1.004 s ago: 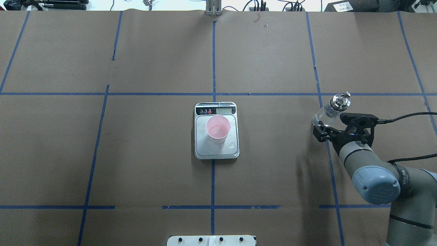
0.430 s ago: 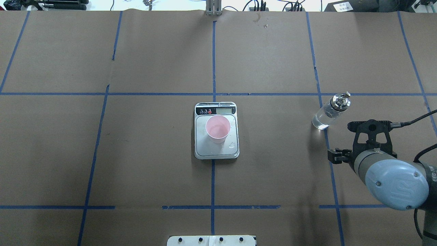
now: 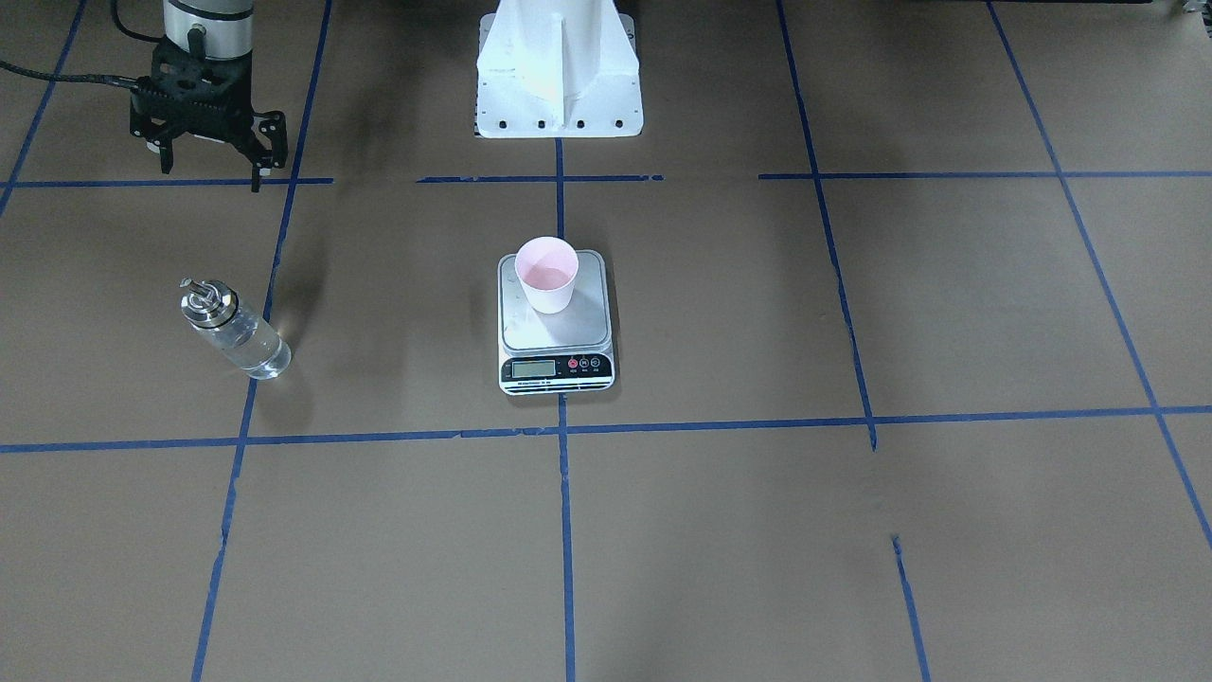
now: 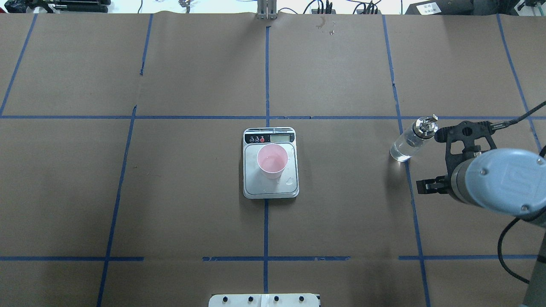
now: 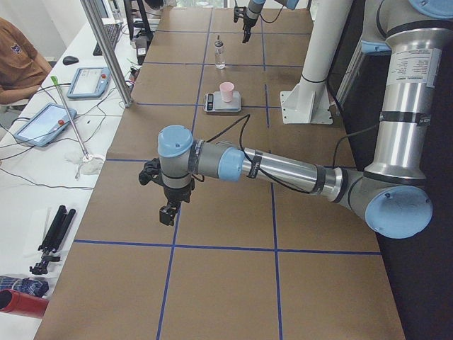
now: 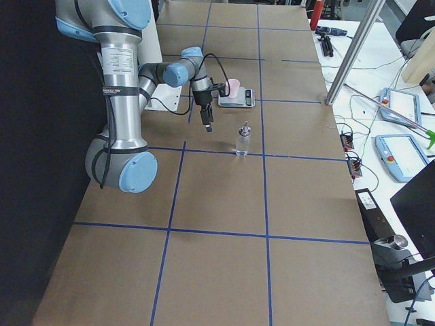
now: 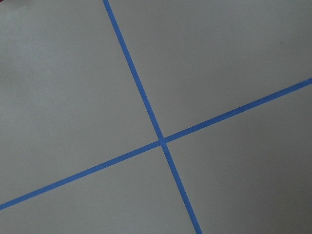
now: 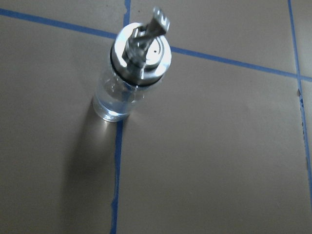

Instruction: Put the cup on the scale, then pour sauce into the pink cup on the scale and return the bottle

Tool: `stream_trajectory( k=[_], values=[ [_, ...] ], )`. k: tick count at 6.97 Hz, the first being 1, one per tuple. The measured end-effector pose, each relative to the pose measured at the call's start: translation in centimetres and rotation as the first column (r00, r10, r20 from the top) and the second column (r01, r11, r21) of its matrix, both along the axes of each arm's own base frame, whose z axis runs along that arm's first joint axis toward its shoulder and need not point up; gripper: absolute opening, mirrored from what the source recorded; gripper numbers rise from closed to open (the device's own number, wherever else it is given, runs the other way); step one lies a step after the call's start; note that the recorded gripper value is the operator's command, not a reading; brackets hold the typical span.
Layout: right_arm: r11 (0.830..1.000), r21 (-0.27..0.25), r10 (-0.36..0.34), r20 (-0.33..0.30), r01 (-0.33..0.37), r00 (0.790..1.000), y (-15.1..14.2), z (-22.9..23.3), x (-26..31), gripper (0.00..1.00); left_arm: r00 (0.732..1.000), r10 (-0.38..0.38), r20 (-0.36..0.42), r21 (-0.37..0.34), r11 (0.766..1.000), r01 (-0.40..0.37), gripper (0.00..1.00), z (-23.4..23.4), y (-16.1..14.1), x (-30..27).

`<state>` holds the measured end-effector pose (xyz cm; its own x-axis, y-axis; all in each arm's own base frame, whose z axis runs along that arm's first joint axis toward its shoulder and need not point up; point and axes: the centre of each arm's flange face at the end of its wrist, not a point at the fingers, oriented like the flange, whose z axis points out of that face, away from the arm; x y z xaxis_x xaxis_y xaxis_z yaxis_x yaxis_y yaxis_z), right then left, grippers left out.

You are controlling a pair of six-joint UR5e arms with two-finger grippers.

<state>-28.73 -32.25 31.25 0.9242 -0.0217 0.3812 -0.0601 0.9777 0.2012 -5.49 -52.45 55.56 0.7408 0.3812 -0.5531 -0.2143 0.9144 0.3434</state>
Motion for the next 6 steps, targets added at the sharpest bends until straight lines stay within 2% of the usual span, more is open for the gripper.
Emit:
stream_trajectory(
  k=[1, 3, 5, 6],
  values=[
    [0.998, -0.025, -0.049, 0.012, 0.049, 0.999, -2.5, -1.2, 2.7, 1.0, 1.0, 0.001, -0.001, 0.003, 1.0, -0.001, 1.0, -0.2, 0.0, 0.0],
    [0.987, -0.057, -0.147, 0.085, 0.152, 0.985, -8.3, -0.7, 10.6, 1.0, 1.0, 0.003, -0.007, 0.008, 1.0, -0.003, 1.0, -0.4, 0.0, 0.1],
    [0.962, -0.046, -0.259, 0.165, 0.27, 0.952, -13.6, 2.9, 18.9, 1.0, 1.0, 0.003, -0.009, 0.013, 1.0, -0.003, 1.0, -0.7, 0.2, 0.1],
    [0.943, -0.036, -0.315, 0.213, 0.33, 0.925, -16.3, 6.3, 23.5, 1.0, 1.0, 0.004, -0.009, 0.014, 1.0, -0.004, 1.0, -0.8, 0.2, 0.1]
  ],
)
